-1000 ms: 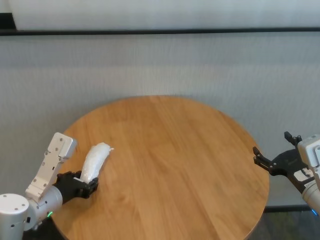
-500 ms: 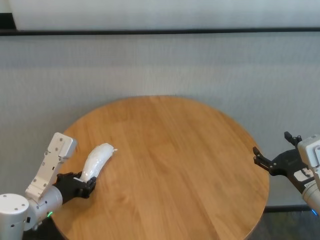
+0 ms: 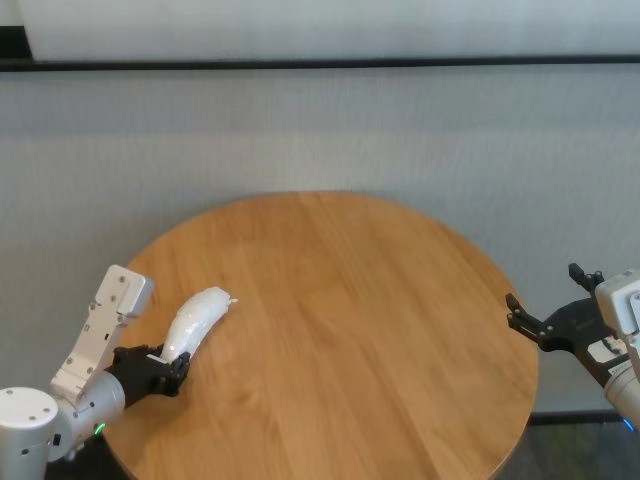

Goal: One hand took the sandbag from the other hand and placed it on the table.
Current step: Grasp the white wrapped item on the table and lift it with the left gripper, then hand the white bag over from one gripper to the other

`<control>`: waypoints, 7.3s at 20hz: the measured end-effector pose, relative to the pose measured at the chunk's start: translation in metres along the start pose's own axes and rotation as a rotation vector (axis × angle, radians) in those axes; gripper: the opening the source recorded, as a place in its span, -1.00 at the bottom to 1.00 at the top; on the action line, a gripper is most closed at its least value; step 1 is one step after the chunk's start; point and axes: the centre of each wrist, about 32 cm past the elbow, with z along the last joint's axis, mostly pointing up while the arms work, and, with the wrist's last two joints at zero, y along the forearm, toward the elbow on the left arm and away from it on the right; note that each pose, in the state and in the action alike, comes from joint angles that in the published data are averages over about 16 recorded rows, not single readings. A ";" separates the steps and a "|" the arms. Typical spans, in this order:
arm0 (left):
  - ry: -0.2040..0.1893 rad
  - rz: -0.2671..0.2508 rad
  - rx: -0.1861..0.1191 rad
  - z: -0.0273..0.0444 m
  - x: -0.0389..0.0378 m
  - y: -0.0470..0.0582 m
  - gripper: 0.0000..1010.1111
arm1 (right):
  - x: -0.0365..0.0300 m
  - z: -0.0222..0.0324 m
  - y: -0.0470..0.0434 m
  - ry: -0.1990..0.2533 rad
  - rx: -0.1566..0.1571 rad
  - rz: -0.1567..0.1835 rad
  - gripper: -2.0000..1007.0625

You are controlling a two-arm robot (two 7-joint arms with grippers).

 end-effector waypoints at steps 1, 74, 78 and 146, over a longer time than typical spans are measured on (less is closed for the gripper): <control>0.000 0.000 0.000 0.0000 0.0000 0.000 -0.35 | 0.0000 0.0000 0.0000 0.000 0.000 0.000 0.99; -0.467 -0.807 -0.314 0.0645 0.0191 0.045 -0.45 | 0.0000 0.0000 0.0000 0.000 0.000 0.000 0.99; -0.476 -0.811 -0.303 0.0639 0.0153 0.045 -0.45 | 0.0000 0.0000 0.0000 0.000 0.000 0.000 0.99; -0.480 -0.811 -0.282 0.0629 0.0135 0.044 -0.45 | 0.0463 0.0033 -0.0368 -0.343 0.321 0.373 0.99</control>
